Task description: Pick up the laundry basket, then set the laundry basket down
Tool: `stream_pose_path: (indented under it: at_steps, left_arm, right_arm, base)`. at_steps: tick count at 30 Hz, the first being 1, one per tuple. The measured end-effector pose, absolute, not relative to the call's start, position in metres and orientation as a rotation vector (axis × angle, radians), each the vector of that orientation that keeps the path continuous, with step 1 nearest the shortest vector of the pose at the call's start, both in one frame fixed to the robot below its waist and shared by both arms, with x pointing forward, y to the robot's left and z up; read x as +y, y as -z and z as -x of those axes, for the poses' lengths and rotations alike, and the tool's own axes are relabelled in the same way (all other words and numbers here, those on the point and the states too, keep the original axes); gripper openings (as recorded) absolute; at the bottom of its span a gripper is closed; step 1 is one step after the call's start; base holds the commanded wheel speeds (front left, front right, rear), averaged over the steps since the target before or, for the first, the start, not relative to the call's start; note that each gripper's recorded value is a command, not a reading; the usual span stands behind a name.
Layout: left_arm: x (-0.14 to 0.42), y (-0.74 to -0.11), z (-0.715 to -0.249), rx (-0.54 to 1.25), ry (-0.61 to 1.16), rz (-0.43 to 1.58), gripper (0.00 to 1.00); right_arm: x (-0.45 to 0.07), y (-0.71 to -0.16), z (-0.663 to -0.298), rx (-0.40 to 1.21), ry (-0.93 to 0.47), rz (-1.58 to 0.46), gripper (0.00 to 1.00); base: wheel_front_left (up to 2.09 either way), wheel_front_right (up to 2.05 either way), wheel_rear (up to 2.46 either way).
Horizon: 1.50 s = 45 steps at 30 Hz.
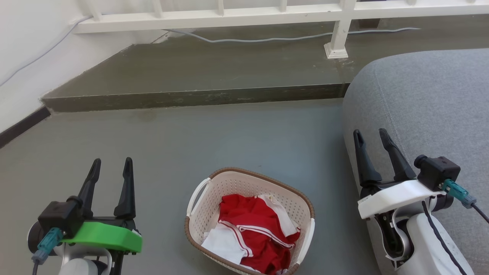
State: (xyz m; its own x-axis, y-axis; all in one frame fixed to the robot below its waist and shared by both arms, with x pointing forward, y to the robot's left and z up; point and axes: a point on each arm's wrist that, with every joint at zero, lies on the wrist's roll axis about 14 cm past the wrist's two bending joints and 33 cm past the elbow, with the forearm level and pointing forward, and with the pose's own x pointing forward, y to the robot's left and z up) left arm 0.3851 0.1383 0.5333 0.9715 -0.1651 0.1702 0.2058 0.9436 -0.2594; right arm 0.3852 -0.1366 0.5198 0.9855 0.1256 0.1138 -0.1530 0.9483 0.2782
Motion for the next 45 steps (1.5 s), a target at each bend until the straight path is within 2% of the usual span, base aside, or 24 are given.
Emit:
stream_pose_path:
  at_steps: [25,45]
  left_arm:
    - [0.126,-0.511,-0.405,-0.087,0.215,0.291,1.0]
    - [0.112,-0.442,-0.453,0.08,0.308,0.256,1.0]
  right_arm:
    - [-0.141,-0.486,-0.396,-0.002,-0.106,-0.288,1.0]
    - [-0.137,-0.435,-0.431,0.118,-0.091,-0.297,1.0]
  base:
    - [0.0,0.0,0.0]
    - [0.0,0.0,0.0]
